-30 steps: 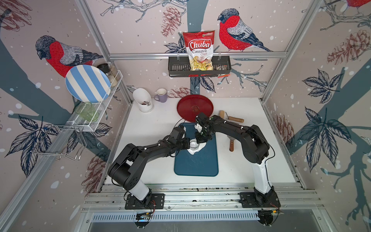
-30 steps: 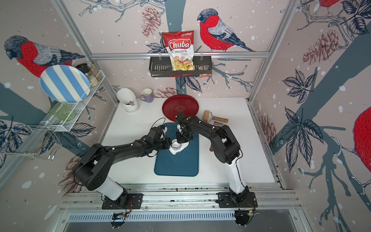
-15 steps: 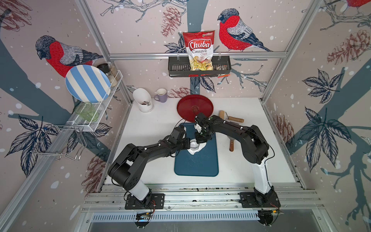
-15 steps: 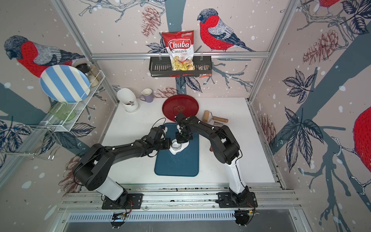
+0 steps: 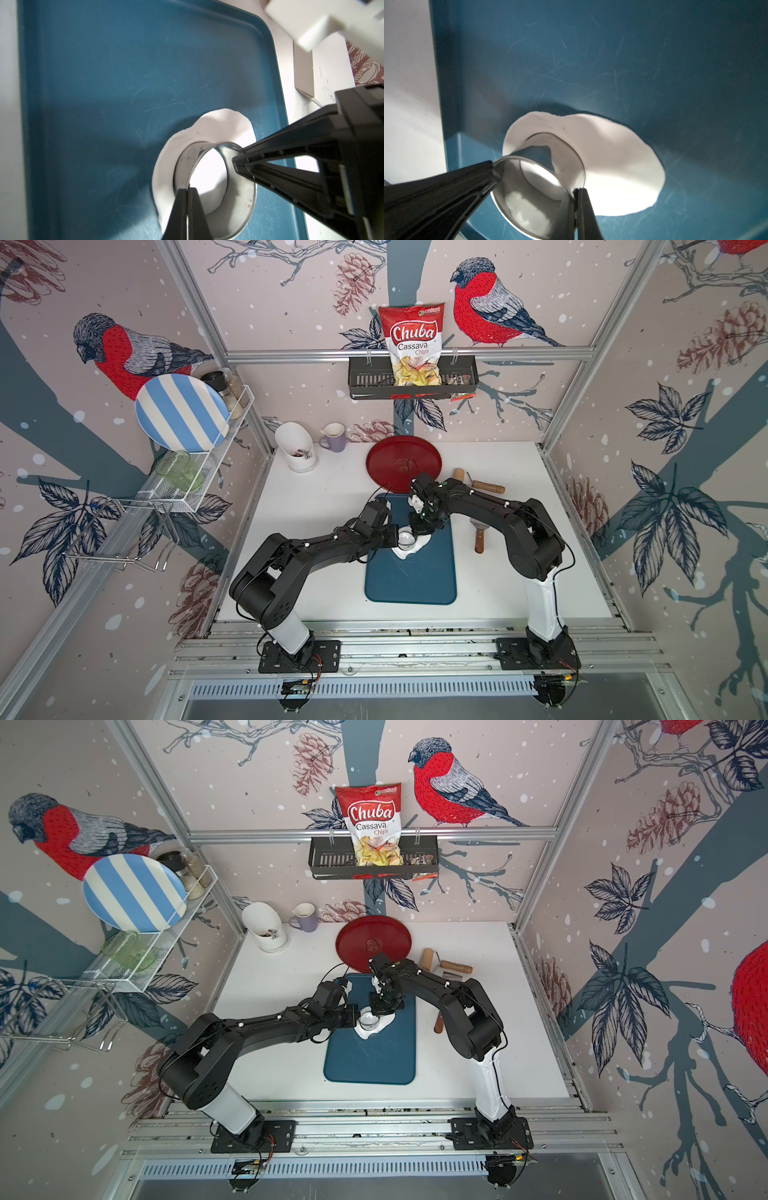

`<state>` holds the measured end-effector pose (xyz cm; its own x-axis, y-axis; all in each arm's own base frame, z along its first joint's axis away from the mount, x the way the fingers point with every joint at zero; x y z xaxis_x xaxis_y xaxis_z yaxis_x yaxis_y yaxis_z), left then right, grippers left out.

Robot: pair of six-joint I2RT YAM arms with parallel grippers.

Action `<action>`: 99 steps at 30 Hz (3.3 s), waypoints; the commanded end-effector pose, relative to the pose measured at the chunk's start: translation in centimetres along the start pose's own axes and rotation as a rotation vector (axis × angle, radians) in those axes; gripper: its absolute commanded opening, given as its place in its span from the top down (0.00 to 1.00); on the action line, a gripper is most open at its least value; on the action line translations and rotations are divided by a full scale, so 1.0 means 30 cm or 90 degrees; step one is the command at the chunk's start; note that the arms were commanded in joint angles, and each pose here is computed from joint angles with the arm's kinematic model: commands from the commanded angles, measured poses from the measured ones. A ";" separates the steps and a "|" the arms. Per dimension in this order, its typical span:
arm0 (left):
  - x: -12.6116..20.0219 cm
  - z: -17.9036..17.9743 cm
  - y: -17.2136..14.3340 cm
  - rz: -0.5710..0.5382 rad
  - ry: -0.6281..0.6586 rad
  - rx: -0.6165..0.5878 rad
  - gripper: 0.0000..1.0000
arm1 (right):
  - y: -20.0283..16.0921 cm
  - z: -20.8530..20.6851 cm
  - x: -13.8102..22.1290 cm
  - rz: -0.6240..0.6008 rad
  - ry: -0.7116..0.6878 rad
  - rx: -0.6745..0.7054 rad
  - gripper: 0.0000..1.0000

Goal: Roll out the dumpling wrappers from the dough
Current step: Press the dumpling wrapper on the work surface, then pick up the dumpling mold from the work surface.

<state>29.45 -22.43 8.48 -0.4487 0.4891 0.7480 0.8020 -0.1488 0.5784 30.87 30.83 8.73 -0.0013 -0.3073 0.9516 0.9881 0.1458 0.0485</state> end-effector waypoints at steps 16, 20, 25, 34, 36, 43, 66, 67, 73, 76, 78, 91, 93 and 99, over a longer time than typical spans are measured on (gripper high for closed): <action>-0.004 0.043 -0.126 0.137 0.062 -0.011 1.00 | 0.002 -0.119 0.005 -0.019 -0.097 -0.027 1.00; 0.017 0.073 -0.155 0.146 0.083 -0.007 1.00 | 0.002 -0.051 -0.013 -0.015 -0.083 -0.005 1.00; 0.028 0.082 -0.168 0.143 0.081 -0.001 1.00 | 0.001 -0.022 -0.028 -0.013 -0.078 0.003 1.00; -0.002 0.025 -0.121 0.132 0.043 -0.019 1.00 | 0.009 -0.137 0.013 -0.034 -0.097 -0.041 1.00; -0.004 0.028 -0.120 0.131 0.048 -0.018 1.00 | 0.009 -0.135 0.015 -0.034 -0.098 -0.040 1.00; 0.018 0.043 -0.125 0.132 0.073 -0.015 1.00 | 0.009 -0.072 0.009 -0.032 -0.082 -0.020 1.00; 0.016 0.046 -0.113 0.124 0.066 -0.009 1.00 | 0.016 -0.068 0.015 -0.037 -0.080 -0.019 1.00; 0.018 0.046 -0.114 0.125 0.068 -0.010 1.00 | 0.017 -0.066 0.016 -0.038 -0.079 -0.018 1.00; 0.032 0.042 -0.099 0.115 0.070 -0.009 1.00 | 0.025 -0.054 0.037 -0.045 -0.076 -0.016 1.00; 0.040 0.039 -0.091 0.112 0.071 -0.011 1.00 | 0.029 -0.046 0.047 -0.048 -0.075 -0.015 1.00; 0.043 0.037 -0.085 0.110 0.070 -0.012 1.00 | 0.029 -0.041 0.052 -0.049 -0.075 -0.013 1.00; 0.059 0.028 -0.070 0.100 0.067 -0.014 1.00 | 0.035 -0.022 0.076 -0.059 -0.077 -0.007 1.00; 0.065 0.027 -0.066 0.096 0.067 -0.014 1.00 | 0.036 -0.020 0.083 -0.061 -0.078 -0.007 1.00; 0.084 0.021 -0.048 0.086 0.068 -0.015 1.00 | 0.038 -0.014 0.103 -0.067 -0.076 -0.006 1.00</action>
<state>29.17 -22.30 10.86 -0.4550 0.4667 0.7583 0.7965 -0.1674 0.5810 30.74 31.13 11.11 -0.0227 -0.3002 0.9536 0.9857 0.1524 0.0714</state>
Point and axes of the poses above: each gripper's point midway between its finger pads, its own x axis back along the fingers, its own z axis along the line the jaws close on, y = z × x, the point moved 5 cm from there along x, back along the fingers, and after that the axes turned 13 degrees about -x, right-handed, at the moved point
